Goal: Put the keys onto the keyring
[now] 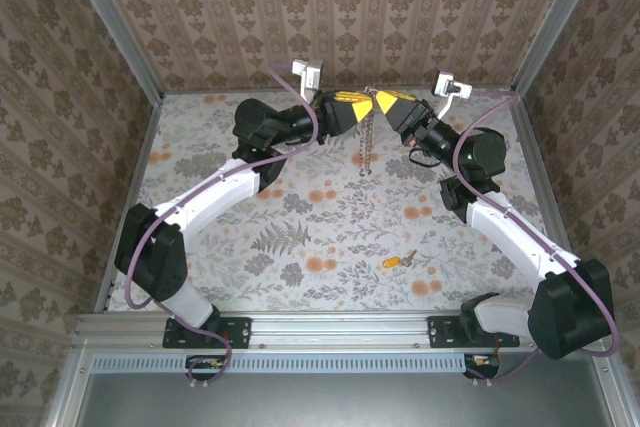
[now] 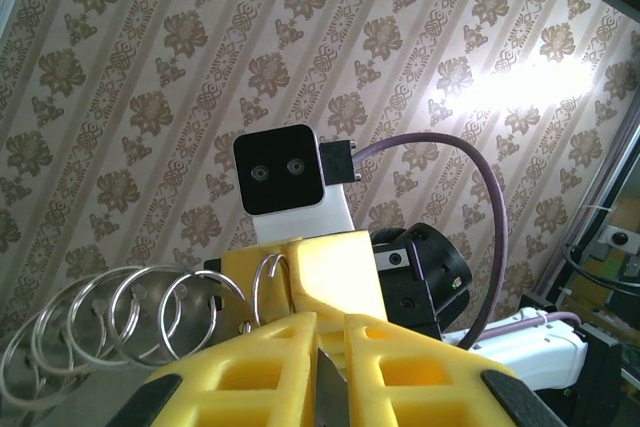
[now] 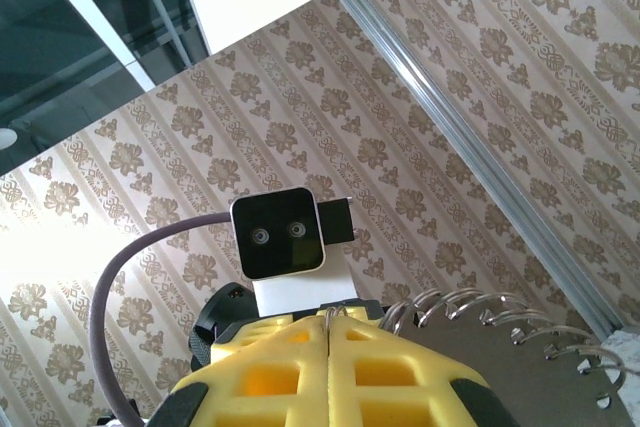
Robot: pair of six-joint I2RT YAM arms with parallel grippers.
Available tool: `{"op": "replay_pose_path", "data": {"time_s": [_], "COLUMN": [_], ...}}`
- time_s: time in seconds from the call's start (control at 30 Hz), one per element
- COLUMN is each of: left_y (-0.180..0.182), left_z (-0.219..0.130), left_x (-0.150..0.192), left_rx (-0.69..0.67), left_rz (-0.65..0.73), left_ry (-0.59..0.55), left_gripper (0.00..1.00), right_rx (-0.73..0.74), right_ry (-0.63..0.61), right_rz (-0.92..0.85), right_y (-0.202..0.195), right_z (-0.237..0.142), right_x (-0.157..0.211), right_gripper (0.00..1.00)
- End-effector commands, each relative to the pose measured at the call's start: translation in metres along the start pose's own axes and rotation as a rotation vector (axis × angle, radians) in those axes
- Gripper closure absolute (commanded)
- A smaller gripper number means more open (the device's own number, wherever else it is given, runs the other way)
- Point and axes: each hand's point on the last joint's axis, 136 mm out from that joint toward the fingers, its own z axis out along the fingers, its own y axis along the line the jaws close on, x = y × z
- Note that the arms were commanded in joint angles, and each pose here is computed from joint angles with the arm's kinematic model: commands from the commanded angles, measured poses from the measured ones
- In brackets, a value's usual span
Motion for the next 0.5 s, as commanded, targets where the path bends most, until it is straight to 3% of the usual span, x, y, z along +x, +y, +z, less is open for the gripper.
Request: {"op": "replay_pose_path", "data": {"time_s": [0.0, 0.4, 0.47], "left_y": [0.0, -0.006, -0.01], "left_z": [0.004, 0.007, 0.007], "left_x": [-0.004, -0.014, -0.016], "left_rx": [0.013, 0.068, 0.09], "left_rz": [0.003, 0.004, 0.0], "left_ry": [-0.018, -0.057, -0.067], "left_gripper": [0.84, 0.83, 0.86], "right_rx": [-0.047, -0.039, -0.031], "right_ry": [-0.027, -0.016, -0.016], "right_rz": [-0.037, -0.03, -0.032], "right_y": [0.017, 0.013, 0.011], "right_z": [-0.002, -0.003, -0.004], "right_x": [-0.007, -0.002, -0.002], "right_gripper": [1.0, 1.0, 1.0]}}
